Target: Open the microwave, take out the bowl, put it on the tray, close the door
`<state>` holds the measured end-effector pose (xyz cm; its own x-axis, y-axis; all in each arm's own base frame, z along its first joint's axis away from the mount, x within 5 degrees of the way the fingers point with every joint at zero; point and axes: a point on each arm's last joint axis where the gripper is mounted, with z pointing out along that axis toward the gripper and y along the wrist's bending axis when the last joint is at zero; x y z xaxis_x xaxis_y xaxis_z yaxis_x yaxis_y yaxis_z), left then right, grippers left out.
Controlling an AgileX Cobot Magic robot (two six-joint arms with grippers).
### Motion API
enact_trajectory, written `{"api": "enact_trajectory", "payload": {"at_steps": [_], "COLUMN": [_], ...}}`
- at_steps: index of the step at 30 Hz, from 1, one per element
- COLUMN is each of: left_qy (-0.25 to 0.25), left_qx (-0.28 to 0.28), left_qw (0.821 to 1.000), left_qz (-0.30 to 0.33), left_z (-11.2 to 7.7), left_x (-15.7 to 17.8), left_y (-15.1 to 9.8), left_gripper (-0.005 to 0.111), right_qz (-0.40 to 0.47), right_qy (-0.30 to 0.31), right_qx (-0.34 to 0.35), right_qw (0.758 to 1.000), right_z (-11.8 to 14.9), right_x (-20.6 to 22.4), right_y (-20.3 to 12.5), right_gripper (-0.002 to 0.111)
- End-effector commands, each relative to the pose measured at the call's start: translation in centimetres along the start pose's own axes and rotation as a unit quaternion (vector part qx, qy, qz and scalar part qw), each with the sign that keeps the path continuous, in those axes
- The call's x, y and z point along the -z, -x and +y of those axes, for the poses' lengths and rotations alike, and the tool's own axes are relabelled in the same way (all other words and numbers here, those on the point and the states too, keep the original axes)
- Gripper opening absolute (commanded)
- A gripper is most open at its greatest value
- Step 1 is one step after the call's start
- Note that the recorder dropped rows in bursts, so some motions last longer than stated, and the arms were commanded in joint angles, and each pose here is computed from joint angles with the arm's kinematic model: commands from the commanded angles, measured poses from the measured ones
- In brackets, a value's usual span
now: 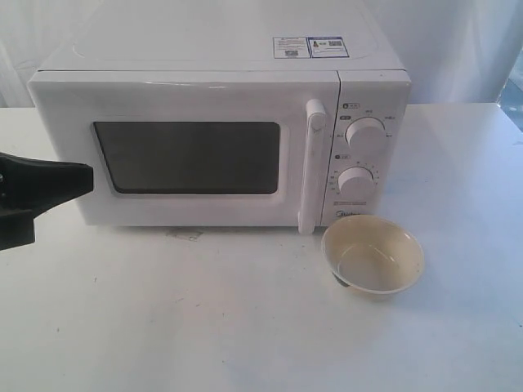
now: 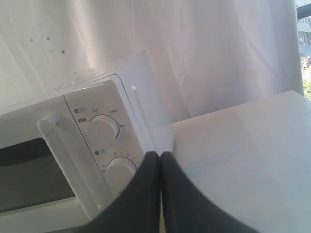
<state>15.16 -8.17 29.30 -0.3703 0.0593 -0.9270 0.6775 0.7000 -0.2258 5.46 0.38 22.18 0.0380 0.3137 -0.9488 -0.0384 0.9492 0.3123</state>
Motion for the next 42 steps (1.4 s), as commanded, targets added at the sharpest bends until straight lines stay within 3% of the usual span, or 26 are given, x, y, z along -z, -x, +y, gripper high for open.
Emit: {"api": "enact_trajectory", "payload": {"at_steps": [1,13,15,18,20,27,33,42], "left_qy": [-0.008,-0.007,-0.007,-0.006,-0.006,0.002,0.002,0.002], "left_qx": [0.005,0.005,0.005,0.005,0.005,0.005,0.005,0.005], "left_qw": [1.000,1.000,1.000,1.000,1.000,1.000,1.000,1.000], "left_qz": [-0.003,-0.003,-0.003,-0.004,-0.004,-0.005,-0.005,-0.005], "left_z": [-0.3,-0.3,-0.3,-0.3,-0.3,-0.1,-0.1,-0.1], "left_x": [0.1,0.1,0.1,0.1,0.1,0.1,0.1,0.1], "left_y": [-0.1,-0.1,-0.1,-0.1,-0.1,-0.1,-0.1,-0.1], "left_gripper": [0.000,0.000,0.000,0.000,0.000,0.000,0.000,0.000], "right_qz": [0.005,0.018,0.044,0.136,0.163,0.159,0.143,0.143], "right_qy": [-0.001,0.004,0.008,-0.034,-0.081,-0.100,-0.080,-0.079], "right_qx": [0.005,0.005,0.035,0.095,0.062,0.044,0.131,0.127], "right_qw": [1.000,1.000,0.998,0.986,0.981,0.981,0.978,0.978], "right_z": [0.0,0.1,0.1,-0.8,-1.7,-2.3,-2.1,-2.1], "right_x": [0.0,0.1,0.1,0.4,0.6,0.5,0.4,0.4], "right_y": [-0.2,-0.4,-0.9,-2.5,-3.0,-3.9,-3.5,-3.5], "right_gripper": [0.000,0.000,0.000,0.000,0.000,0.000,0.000,0.000]}}
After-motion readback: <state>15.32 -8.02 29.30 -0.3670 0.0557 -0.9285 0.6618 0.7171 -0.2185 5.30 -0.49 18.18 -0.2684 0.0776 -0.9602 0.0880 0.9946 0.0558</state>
